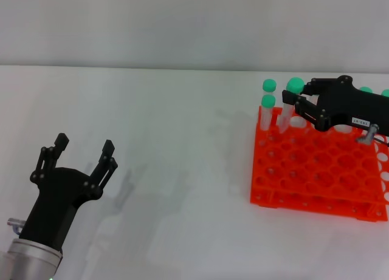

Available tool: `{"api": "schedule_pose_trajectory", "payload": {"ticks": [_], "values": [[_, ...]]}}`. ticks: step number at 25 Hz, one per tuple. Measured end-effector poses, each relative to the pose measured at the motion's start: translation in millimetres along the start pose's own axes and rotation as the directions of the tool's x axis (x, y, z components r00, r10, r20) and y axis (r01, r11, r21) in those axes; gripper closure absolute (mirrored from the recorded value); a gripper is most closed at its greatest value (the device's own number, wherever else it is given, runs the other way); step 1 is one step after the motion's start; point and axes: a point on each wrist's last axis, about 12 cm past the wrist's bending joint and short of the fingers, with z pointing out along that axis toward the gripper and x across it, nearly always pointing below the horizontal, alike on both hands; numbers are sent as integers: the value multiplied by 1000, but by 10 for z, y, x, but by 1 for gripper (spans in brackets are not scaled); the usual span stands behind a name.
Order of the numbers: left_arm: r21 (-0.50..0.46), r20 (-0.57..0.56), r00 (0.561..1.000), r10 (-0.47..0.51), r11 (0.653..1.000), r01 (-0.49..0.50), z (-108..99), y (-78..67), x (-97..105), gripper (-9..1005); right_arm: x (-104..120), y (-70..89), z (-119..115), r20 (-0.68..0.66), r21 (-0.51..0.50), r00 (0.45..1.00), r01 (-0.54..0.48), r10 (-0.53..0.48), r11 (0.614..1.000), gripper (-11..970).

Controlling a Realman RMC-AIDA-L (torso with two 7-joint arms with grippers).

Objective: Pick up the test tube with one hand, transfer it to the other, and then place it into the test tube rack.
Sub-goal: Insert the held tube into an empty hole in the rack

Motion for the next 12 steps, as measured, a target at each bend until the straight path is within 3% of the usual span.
{"api": "schedule_pose_trajectory", "payload": {"ticks": [12], "values": [[17, -2, 1000, -28, 999, 28, -4, -27, 3, 131, 21, -43, -8, -13, 39, 1000, 5, -5, 999, 726]]}}
